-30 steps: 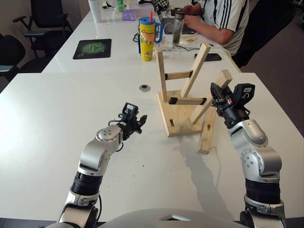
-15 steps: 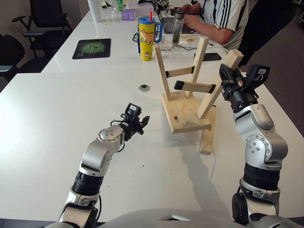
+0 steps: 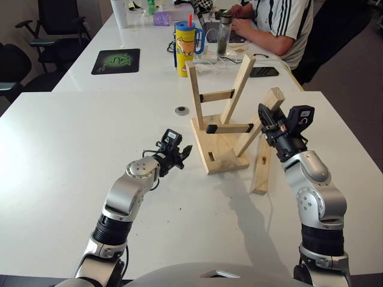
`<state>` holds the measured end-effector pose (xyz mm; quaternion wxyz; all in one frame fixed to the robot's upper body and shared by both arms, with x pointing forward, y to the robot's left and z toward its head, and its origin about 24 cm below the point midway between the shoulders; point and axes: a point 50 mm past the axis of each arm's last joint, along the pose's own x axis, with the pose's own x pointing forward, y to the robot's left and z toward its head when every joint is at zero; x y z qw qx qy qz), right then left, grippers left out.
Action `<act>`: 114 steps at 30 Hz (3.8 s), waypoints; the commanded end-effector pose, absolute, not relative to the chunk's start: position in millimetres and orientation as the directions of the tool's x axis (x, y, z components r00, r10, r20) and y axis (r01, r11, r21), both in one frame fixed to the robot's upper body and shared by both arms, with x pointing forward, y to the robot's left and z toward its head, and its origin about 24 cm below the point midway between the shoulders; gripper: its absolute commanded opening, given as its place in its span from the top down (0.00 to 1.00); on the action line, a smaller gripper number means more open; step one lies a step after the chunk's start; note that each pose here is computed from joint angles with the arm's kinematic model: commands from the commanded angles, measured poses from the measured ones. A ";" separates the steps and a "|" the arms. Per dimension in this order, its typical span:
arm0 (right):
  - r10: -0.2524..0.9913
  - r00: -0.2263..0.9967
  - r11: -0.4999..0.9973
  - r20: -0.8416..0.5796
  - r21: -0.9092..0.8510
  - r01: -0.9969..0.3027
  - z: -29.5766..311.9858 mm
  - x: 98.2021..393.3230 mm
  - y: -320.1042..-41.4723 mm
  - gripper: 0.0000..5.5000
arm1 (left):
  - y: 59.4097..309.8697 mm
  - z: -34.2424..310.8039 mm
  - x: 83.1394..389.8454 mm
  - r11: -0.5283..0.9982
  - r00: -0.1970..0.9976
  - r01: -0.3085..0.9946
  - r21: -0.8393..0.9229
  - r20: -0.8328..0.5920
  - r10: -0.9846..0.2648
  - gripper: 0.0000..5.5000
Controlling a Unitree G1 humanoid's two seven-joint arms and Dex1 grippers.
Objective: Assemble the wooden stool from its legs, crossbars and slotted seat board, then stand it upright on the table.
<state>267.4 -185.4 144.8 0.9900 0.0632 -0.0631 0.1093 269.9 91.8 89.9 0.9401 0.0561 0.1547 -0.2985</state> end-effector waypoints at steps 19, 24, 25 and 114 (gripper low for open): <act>0.336 0.934 0.913 0.121 0.200 -0.355 161.8 269.5 -147.4 0.81 | 57.0 67.6 274.9 0.581 0.552 0.811 0.064 -0.411 -0.725 0.61; 0.386 0.900 0.873 0.200 0.236 -0.427 181.8 268.1 -134.1 0.81 | 64.2 56.7 273.6 0.591 0.545 0.805 0.051 -0.455 -0.704 0.61; 0.390 0.897 0.865 0.210 0.250 -0.435 185.4 268.3 -132.6 0.81 | 67.1 52.4 273.4 0.599 0.548 0.799 0.050 -0.472 -0.691 0.61; 0.502 0.865 0.864 0.012 0.021 -0.503 201.0 317.4 -50.0 0.81 | 95.5 70.4 306.2 0.667 0.681 0.727 0.163 -0.295 -0.670 0.61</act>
